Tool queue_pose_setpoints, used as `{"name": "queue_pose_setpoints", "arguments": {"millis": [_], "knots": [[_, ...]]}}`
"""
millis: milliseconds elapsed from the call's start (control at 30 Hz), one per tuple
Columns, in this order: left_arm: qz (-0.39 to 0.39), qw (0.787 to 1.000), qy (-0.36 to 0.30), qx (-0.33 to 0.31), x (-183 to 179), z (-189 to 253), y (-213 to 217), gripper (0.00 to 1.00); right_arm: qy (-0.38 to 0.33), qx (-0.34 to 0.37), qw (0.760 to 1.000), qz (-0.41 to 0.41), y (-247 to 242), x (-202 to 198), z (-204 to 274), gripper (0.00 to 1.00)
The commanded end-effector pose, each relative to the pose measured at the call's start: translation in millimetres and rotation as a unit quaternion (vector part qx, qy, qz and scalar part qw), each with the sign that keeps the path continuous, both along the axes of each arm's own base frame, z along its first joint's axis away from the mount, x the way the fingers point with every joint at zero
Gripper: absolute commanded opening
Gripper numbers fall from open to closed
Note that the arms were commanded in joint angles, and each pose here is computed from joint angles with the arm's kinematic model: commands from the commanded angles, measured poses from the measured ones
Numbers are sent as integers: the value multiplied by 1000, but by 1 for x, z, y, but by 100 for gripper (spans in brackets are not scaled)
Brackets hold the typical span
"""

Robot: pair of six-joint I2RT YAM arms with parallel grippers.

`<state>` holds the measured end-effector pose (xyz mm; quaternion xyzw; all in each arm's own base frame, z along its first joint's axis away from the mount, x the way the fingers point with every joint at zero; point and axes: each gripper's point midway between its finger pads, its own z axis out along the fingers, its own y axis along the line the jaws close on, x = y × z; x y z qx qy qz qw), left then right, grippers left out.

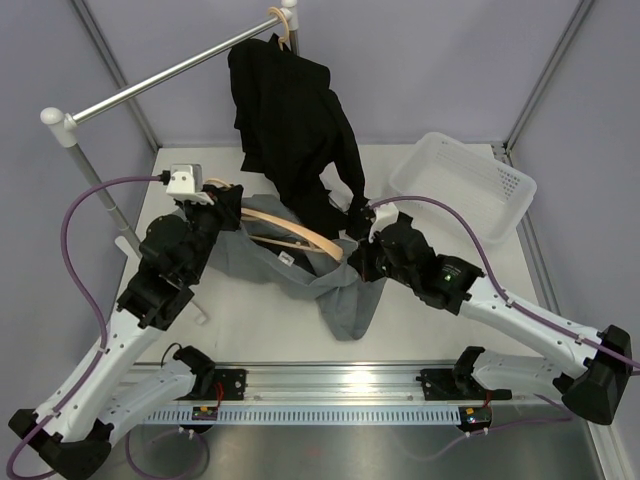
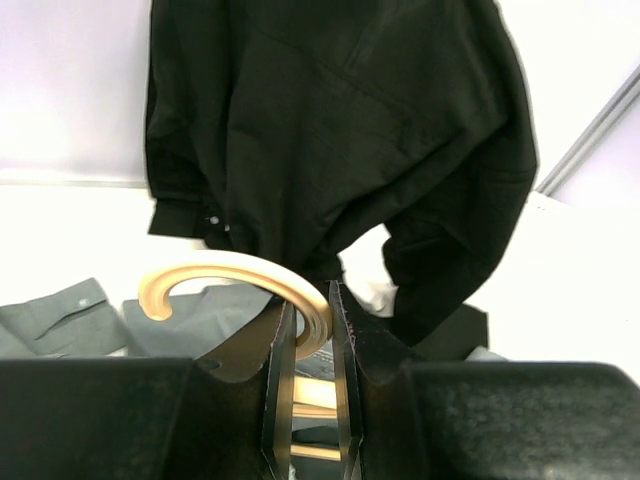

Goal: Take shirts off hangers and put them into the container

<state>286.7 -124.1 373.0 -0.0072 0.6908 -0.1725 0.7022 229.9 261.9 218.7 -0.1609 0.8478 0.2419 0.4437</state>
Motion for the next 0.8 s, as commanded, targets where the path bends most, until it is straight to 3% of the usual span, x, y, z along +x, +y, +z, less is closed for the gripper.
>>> {"name": "queue_pose_setpoints", "arguments": {"millis": [0, 100, 133, 233, 367, 400, 567, 767], "knots": [[-5, 995, -75, -68, -9, 46, 3, 0, 31, 29, 998, 41, 12, -15, -18, 3], [-31, 993, -76, -84, -12, 47, -6, 0, 44, 39, 996, 68, 22, -25, -31, 12], [-42, 993, -75, -85, -12, 47, -10, 0, 42, 38, 996, 72, 23, -26, -30, 25], [-54, 992, -68, -86, -10, 43, -17, 0, 28, 21, 997, 69, 13, -26, -22, 37], [-54, 993, -59, -81, -6, 38, -19, 0, -25, -29, 999, 25, -30, -22, 13, 68], [-52, 994, -57, -79, -5, 37, -19, 0, -41, -44, 998, 3, -43, -19, 21, 72], [-58, 995, -42, -67, 1, 29, -26, 0, -96, -38, 994, 34, -62, -34, 84, 81], [-71, 995, -33, -58, 3, 26, -32, 0, -125, -23, 981, 145, -11, -31, 112, 88]]}}
